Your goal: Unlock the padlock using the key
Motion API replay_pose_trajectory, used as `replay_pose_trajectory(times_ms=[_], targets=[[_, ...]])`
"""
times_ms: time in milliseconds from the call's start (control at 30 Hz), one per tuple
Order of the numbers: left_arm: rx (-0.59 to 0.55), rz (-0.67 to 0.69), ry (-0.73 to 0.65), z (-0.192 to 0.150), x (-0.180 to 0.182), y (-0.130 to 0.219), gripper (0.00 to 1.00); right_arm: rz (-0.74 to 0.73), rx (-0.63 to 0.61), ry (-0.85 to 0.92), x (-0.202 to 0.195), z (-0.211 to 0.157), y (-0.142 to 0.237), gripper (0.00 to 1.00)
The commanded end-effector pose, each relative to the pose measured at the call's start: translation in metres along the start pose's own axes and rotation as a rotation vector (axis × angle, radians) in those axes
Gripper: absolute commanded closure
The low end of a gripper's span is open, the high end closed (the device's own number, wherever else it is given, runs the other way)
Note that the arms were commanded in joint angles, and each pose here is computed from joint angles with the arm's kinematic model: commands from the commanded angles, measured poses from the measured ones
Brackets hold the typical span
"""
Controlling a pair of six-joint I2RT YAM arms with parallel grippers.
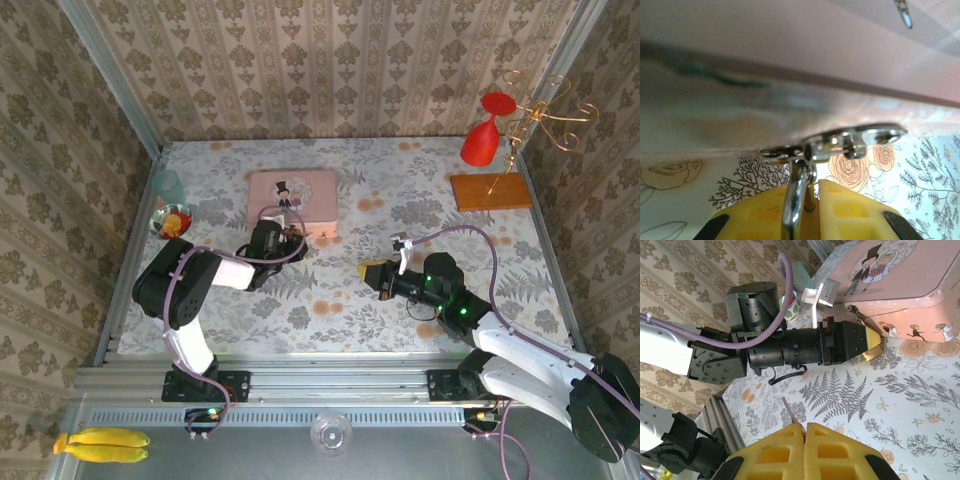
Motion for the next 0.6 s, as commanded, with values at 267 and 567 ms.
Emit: replay_pose_trajectory(times_ms=[267,567], targets=[[0.049,-0.088,0.007,0.007,-0.019,0.020,0.98,-0.130,0.058,-0.221,-0.026,-0.010,-0.017,1.00],[0.033,-0.263,0.290,0.007,-0.033,0.033,1.00,-0.120,0.017,-0.440,-0.046,-0.019,-0.041,1.00]])
Point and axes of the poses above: each hand's point on the last joint's axis, 136 mm out from that joint toward the fingers, its own y axis back along the fingers, its own x axis along the line the jaws close on, z = x × y, the point moved 10 cm from there along y, back along the fingers, and after that the axes turned 2 degrees about -y, right-handed, at the moved point
